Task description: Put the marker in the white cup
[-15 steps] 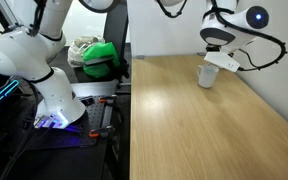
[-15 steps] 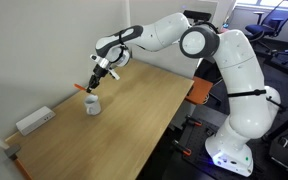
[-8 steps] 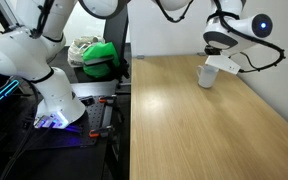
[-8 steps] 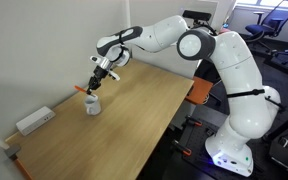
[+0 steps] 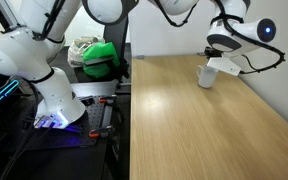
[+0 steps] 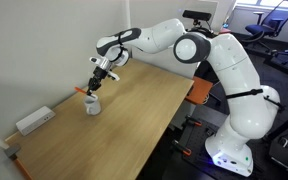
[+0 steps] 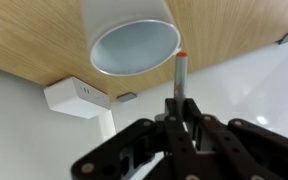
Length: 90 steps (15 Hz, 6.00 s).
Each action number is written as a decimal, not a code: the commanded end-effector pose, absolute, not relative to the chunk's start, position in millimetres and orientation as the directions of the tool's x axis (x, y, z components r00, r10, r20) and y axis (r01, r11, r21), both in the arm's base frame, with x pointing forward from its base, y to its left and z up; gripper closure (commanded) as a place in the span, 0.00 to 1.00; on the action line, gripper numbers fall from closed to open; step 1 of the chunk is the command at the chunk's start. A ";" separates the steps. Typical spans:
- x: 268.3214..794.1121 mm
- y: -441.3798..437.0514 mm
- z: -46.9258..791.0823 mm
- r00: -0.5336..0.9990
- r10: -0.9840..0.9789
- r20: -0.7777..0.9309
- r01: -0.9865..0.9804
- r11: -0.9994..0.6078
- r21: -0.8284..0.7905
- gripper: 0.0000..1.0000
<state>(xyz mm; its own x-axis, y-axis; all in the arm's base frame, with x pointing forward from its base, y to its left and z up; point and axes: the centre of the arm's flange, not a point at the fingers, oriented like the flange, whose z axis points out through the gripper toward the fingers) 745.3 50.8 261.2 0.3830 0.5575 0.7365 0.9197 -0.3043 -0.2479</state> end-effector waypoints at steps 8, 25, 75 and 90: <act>771.4 58.5 262.5 0.279 0.600 0.750 0.960 -0.186 -0.208 0.97; 779.3 54.2 256.6 0.043 0.694 0.719 0.988 0.078 -0.134 0.97; 761.7 60.2 323.4 0.399 0.582 0.709 0.914 -0.312 -0.258 0.00; 711.4 51.2 366.2 0.712 0.345 0.612 0.647 -0.661 -0.380 0.00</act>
